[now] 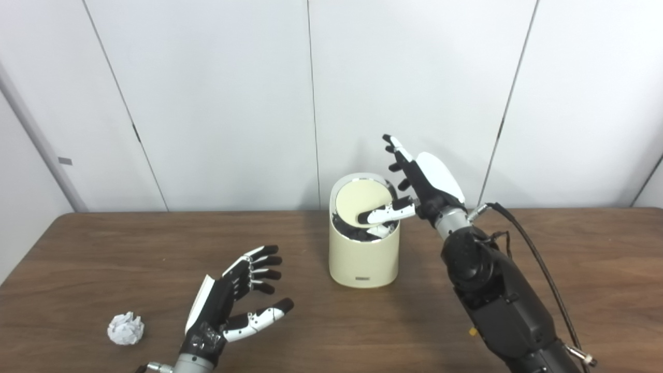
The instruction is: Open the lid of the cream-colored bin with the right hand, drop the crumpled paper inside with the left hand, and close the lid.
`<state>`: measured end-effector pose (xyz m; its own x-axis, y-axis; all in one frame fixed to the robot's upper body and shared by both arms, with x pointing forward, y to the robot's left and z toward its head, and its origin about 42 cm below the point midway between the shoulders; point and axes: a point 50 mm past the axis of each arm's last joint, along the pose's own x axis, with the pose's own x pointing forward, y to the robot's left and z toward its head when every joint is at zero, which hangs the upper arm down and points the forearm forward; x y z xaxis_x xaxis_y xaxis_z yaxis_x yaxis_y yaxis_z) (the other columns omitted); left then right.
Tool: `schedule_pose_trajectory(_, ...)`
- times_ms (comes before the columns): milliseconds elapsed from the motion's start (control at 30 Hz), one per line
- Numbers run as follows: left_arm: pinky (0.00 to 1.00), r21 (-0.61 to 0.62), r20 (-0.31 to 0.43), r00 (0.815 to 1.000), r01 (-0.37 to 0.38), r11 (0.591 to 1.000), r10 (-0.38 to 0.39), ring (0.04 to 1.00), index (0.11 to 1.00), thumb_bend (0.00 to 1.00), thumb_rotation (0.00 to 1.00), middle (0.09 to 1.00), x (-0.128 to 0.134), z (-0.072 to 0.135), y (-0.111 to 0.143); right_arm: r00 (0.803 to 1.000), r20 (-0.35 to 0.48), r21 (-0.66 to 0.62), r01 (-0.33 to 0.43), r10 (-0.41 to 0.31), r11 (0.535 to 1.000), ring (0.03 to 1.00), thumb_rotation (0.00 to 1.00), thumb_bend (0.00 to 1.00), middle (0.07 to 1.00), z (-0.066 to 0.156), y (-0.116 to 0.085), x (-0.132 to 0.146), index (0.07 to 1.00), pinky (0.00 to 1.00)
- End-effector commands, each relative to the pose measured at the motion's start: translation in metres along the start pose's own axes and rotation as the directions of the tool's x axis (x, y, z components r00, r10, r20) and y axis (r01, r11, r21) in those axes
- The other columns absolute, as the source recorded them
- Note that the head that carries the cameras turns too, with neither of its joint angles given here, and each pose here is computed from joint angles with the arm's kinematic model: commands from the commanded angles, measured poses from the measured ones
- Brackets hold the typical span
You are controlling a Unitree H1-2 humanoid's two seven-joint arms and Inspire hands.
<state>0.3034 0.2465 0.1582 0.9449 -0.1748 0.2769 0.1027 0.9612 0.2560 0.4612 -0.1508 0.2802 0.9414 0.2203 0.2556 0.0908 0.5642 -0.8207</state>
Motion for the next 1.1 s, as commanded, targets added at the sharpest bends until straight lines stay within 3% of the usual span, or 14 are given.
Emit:
schedule_pose_trajectory(0,0.61,0.005,0.068,0.998,-0.011,1.000,0.011,0.707,0.828,0.68,0.17,0.780,0.005,0.014,0.005,0.999,0.025,-0.086,0.026,-0.024,0.996,0.852,0.17,0.84,0.944,0.002,-0.010,0.004,0.963,0.67)
schedule_pose_trajectory(133,0.60,0.005,0.073,0.997,-0.011,1.000,0.010,0.704,0.828,0.68,0.17,0.778,0.006,0.014,0.006,0.999,0.039,-0.191,0.025,-0.018,0.981,0.873,0.14,0.85,0.950,0.001,-0.009,0.002,0.961,0.75)
schedule_pose_trajectory(300,0.60,0.005,0.074,0.997,-0.010,1.000,0.010,0.704,0.829,0.68,0.17,0.779,0.006,0.015,0.006,0.998,0.057,-0.328,0.028,-0.010,0.944,0.863,0.08,0.84,0.941,-0.002,-0.006,-0.001,0.939,0.77)
schedule_pose_trajectory(433,0.60,-0.002,0.068,0.998,-0.010,1.000,0.010,0.704,0.827,0.68,0.16,0.779,0.006,0.015,0.007,0.999,0.053,-0.348,0.021,-0.003,0.937,0.859,0.03,0.85,0.933,-0.003,-0.005,-0.001,0.926,0.75)
schedule_pose_trajectory(567,0.60,0.000,0.068,0.998,-0.007,1.000,0.007,0.706,0.829,0.68,0.17,0.784,0.006,0.015,0.007,0.999,0.041,-0.334,0.014,-0.001,0.943,0.861,0.08,0.83,0.933,-0.003,-0.005,-0.002,0.927,0.75)
schedule_pose_trajectory(700,0.61,-0.001,0.068,0.998,-0.006,1.000,0.006,0.709,0.830,0.68,0.16,0.786,0.007,0.015,0.007,1.000,0.017,-0.173,0.009,-0.006,0.985,0.870,0.16,0.77,0.932,-0.001,-0.012,-0.002,0.918,0.77)
schedule_pose_trajectory(833,0.61,-0.003,0.070,0.998,-0.006,1.000,0.006,0.708,0.830,0.67,0.15,0.787,0.008,0.015,0.007,0.999,0.009,-0.030,0.033,-0.032,0.999,0.843,0.27,0.69,0.912,0.001,-0.023,-0.004,0.918,0.68)
schedule_pose_trajectory(967,0.61,-0.001,0.070,0.998,-0.004,1.000,0.004,0.709,0.830,0.67,0.16,0.789,0.009,0.017,0.007,0.998,0.006,0.161,0.062,-0.064,0.985,0.822,0.31,0.66,0.912,0.002,-0.038,-0.011,0.919,0.63)
schedule_pose_trajectory(1067,0.61,0.003,0.069,0.998,-0.001,1.000,0.000,0.708,0.831,0.67,0.17,0.789,0.009,0.016,0.007,0.997,0.008,0.202,0.080,-0.083,0.976,0.811,0.33,0.66,0.905,-0.001,-0.044,-0.018,0.915,0.62)
